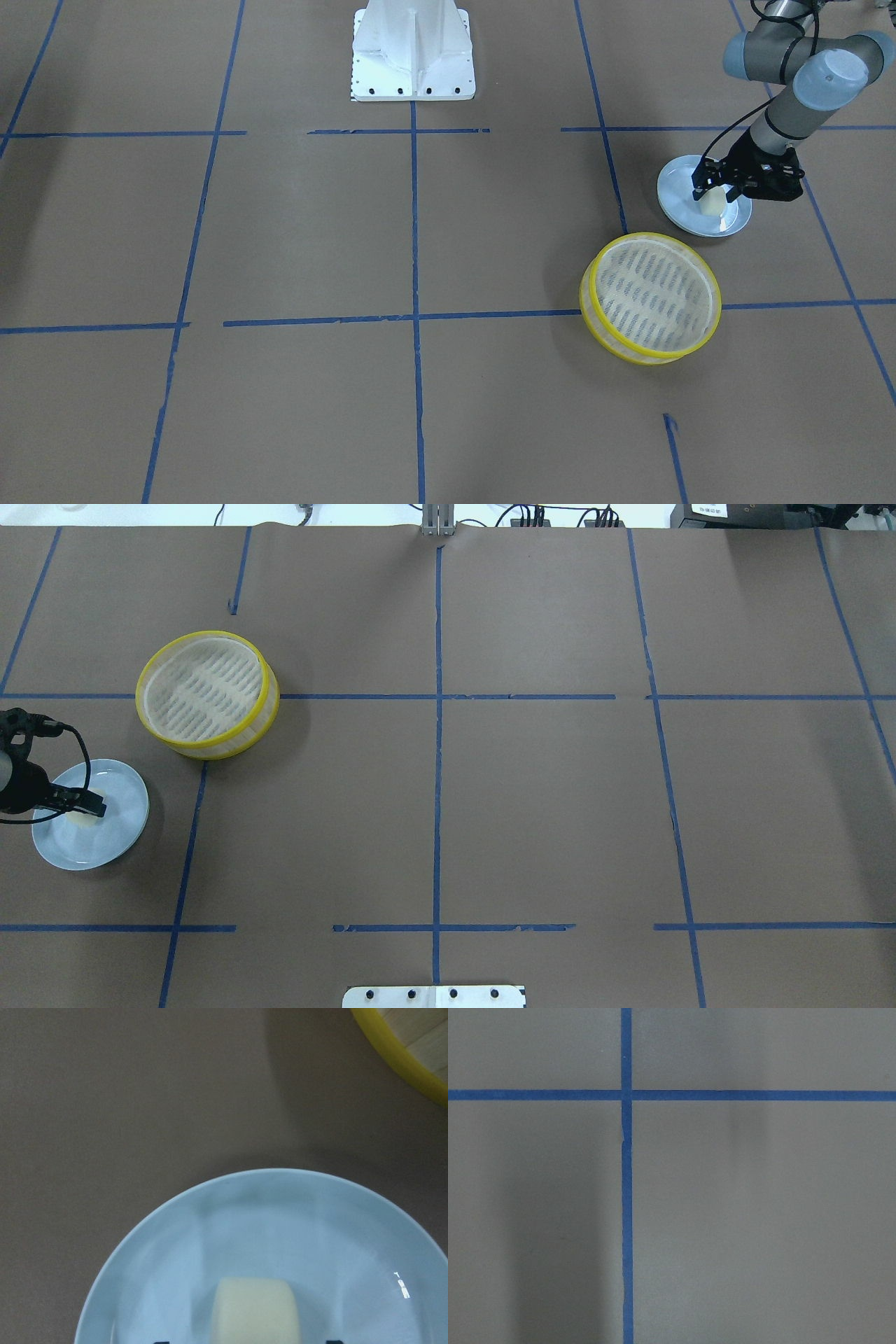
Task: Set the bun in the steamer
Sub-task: 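Close the left gripper on the bun, then lift the bun and carry it with the left gripper over the steamer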
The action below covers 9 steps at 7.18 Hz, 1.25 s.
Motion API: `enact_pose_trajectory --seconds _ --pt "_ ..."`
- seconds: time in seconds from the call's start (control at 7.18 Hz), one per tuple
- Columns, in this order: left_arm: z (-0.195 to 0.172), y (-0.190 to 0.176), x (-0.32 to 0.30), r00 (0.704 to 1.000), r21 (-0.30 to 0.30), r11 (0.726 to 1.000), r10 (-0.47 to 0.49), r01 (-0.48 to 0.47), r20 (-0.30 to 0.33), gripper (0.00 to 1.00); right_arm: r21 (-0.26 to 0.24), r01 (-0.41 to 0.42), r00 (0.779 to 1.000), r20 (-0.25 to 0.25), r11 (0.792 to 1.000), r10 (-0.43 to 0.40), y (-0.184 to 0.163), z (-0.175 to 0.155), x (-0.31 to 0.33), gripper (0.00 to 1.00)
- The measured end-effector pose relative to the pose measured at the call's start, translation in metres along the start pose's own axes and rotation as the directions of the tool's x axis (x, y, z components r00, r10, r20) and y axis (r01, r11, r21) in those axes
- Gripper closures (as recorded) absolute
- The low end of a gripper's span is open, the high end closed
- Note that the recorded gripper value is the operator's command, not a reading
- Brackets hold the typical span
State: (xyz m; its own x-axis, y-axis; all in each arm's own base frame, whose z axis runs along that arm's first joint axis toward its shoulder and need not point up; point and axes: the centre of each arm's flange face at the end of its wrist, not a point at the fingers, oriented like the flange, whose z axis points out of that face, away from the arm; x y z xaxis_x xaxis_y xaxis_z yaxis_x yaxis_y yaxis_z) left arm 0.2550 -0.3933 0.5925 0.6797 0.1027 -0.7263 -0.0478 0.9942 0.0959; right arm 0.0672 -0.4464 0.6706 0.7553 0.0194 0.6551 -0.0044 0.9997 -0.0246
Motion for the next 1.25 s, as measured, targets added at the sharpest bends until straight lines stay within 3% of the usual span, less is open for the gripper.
enact_pose_trajectory --seconds 0.56,0.97,1.25 --pt "0.001 -0.002 0.002 1.0 0.001 1.0 0.002 -0.002 -0.002 0.62 0.0 0.0 1.0 0.0 1.0 0.0 0.0 0.0 0.0 0.0" --pt "-0.013 -0.006 0.015 1.0 0.023 1.0 0.015 -0.015 -0.026 0.62 0.0 0.0 1.0 0.0 1.0 0.0 0.0 0.0 0.0 0.0" --pt "-0.043 -0.014 0.038 0.996 0.074 0.997 0.041 -0.036 -0.074 0.62 0.0 0.0 1.0 0.0 1.0 0.0 0.0 0.0 0.0 0.0"
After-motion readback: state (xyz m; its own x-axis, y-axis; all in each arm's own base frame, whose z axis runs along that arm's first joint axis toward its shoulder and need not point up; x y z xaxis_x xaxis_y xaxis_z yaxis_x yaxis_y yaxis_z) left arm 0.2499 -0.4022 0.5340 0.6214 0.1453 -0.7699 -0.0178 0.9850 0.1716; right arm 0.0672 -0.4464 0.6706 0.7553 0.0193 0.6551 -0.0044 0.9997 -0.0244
